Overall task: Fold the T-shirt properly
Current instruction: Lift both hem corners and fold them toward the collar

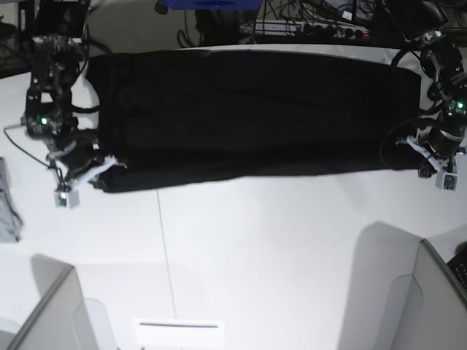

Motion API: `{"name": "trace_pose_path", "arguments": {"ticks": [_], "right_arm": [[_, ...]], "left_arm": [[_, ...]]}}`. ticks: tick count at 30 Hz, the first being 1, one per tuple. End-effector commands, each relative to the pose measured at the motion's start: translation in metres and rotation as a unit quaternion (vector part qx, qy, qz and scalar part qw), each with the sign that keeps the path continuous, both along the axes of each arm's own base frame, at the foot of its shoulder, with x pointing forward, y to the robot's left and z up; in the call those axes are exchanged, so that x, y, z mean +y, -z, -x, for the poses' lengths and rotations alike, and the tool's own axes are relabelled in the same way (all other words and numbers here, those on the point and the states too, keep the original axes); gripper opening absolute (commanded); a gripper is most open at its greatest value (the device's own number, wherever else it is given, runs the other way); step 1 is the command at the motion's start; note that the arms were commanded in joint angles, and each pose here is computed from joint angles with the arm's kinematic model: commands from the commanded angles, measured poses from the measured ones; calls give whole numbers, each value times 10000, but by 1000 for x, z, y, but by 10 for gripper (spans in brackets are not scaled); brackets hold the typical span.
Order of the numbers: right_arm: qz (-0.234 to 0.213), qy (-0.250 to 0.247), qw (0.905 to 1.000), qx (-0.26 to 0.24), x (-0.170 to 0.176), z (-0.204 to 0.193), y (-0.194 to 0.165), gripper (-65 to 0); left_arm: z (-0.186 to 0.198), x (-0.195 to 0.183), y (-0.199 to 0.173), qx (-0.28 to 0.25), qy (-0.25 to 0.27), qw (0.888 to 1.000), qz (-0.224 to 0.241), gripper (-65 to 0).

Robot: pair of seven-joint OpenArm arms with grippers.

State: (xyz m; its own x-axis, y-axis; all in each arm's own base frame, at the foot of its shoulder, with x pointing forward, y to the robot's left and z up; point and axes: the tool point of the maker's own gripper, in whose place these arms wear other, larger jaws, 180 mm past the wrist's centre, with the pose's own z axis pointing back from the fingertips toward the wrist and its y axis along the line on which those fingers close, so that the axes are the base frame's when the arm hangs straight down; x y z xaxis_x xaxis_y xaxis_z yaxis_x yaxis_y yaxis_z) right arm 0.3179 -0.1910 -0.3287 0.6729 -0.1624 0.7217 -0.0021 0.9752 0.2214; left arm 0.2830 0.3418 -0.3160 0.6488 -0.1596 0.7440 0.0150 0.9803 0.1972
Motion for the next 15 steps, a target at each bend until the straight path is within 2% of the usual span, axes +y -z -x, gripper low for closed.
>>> {"name": "trace_pose_path", "arguments": {"ticks": [1,7,13,15], "right_arm": [[16,85,9996,-250,-6,-3,-15,-650],[-73,297,9994,149,-15,23,1,-650],[21,174,9998,108,-8,40,-6,-650],[-49,150,9996,234,-5,46,-1,-650]], "left_arm": [[-4,1,-14,-219,14,9997,-76,-650],[10,-7,-9,-112,89,9998,-109,-650],[16,-12,-6,-56,123,9998,-112,-650],[17,-13,-5,-29,132,9998,-114,-650]]}}
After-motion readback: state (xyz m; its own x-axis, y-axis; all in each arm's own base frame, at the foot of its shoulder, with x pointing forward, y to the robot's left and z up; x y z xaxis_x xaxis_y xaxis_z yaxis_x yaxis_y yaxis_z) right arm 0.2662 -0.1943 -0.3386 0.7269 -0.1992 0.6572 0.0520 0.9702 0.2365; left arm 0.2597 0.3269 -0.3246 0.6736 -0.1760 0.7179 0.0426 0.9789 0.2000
